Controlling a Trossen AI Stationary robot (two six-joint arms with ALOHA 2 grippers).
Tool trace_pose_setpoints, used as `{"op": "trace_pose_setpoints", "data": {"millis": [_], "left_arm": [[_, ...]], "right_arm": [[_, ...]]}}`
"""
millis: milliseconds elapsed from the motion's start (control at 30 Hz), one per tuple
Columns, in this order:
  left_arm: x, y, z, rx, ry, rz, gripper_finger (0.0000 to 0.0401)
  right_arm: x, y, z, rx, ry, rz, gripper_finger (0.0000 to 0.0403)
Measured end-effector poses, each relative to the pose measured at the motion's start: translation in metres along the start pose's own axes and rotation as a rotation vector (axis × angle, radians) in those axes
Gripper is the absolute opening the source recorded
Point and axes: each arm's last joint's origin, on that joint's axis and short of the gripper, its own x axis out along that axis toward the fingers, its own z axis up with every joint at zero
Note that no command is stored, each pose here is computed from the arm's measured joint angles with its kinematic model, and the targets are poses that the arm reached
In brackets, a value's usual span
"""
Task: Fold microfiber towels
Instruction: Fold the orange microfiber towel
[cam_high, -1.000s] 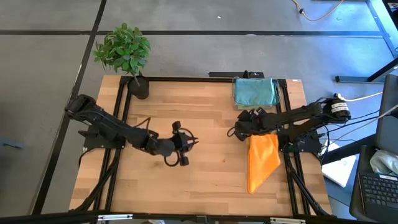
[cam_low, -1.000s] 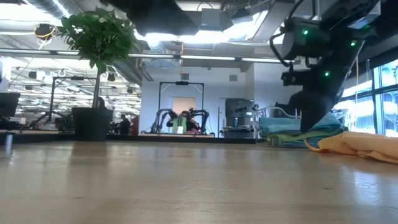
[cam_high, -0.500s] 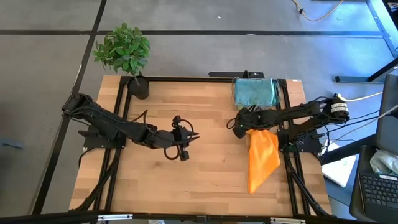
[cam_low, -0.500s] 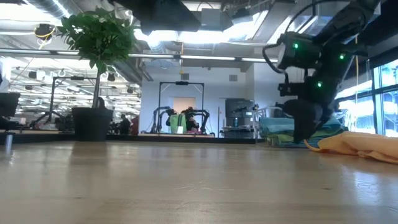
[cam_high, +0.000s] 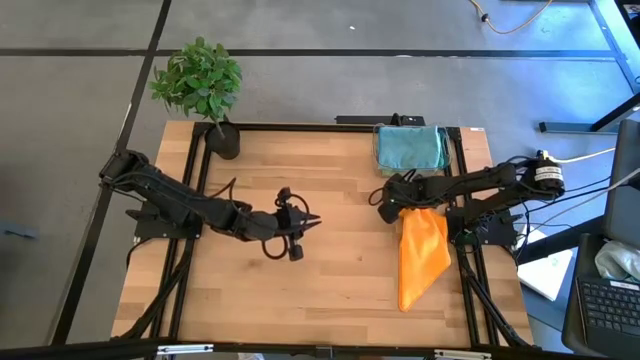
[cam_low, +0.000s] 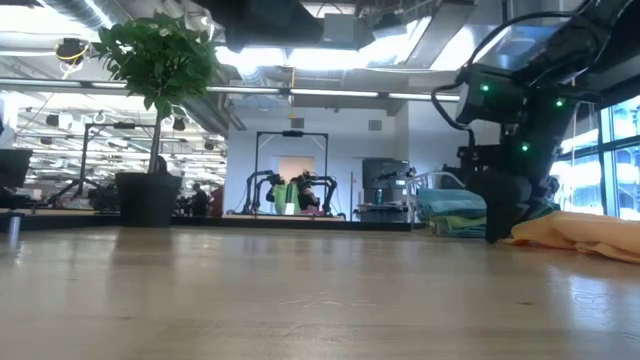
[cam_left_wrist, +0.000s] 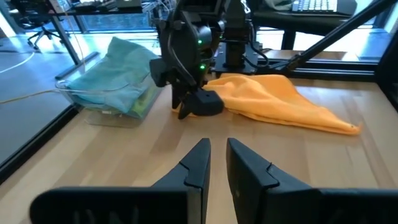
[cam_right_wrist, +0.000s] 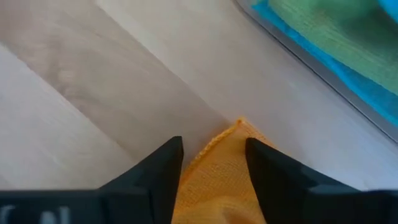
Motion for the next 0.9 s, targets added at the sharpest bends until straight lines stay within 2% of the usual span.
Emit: {"op": "trace_pose_setpoints", "data": {"millis": [133, 367, 533, 633, 700, 800, 900], "left_arm": [[0.001, 0.001, 0.000, -0.001, 0.000, 0.005, 0.0043], [0.000, 0.000, 0.000, 0.048, 0.002, 0.003, 0.0043], [-0.002, -0.002, -0.001, 0.087, 0.006, -0.008, 0.0043], [-0.002, -0.003, -0.003, 0.100, 0.023, -0.009, 0.0043], [-0.002, -0.003, -0.004, 0.101, 0.028, -0.013, 0.0043], [-0.002, -0.004, -0.004, 0.096, 0.032, -0.031, 0.0043], [-0.003, -0.006, -0.004, 0.099, 0.032, -0.041, 0.0043]], "right_arm": [[-0.005, 0.008, 0.005, -0.073, 0.000, 0.043, 0.0138], [-0.016, 0.029, 0.013, -0.240, -0.069, 0.193, 0.0013], [-0.038, 0.055, 0.027, -0.322, -0.167, 0.393, 0.0012], [-0.060, 0.073, 0.038, -0.381, -0.235, 0.458, 0.0005], [-0.073, 0.077, 0.041, -0.401, -0.244, 0.402, 0.0008], [-0.079, 0.072, 0.039, -0.399, -0.231, 0.205, 0.0022], [-0.075, 0.061, 0.034, -0.334, -0.188, 0.063, 0.0043]]}}
